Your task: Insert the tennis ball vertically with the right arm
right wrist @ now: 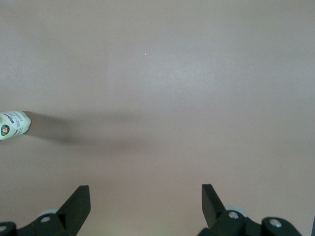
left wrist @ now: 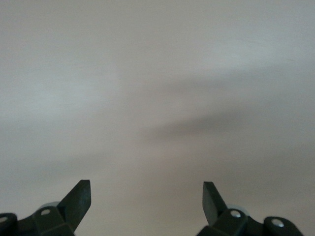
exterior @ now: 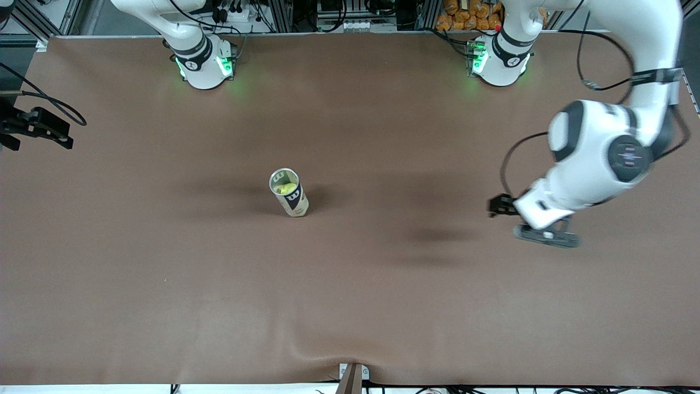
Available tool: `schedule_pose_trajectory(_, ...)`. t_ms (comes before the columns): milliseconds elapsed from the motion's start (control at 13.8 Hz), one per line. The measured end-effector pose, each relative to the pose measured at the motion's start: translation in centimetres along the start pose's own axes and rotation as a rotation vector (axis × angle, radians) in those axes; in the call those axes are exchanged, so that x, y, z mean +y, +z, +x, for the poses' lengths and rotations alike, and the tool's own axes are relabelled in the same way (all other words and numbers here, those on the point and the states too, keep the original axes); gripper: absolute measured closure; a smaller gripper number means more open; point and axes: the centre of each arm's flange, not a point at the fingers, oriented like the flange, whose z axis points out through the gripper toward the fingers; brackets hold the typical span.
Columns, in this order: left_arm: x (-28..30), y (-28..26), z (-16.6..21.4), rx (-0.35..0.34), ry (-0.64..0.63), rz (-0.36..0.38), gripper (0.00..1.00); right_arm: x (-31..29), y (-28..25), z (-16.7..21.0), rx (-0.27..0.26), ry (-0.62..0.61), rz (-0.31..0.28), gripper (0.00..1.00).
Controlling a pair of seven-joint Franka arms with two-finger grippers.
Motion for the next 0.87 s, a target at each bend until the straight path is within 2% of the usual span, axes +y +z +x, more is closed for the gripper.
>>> schedule_pose_trajectory(217,-6.3,-4.1,-0.5,0.01,-0.086,0.023,0.0,0.4,0.1,0.0,-0.002,0.009,0.001,0.0)
schedule_pose_trajectory(361,-8.3,-7.3,-1.1,0.016,-0.118,0.024,0.0,0.6,0.1,-0.1,-0.003,0.013,0.002,0.0)
schedule_pose_trajectory(867,-7.9,-16.6,-3.2,0.019,-0.115,0.066,0.0,0.6,0.1,0.0,-0.004,0.013,0.002,0.0)
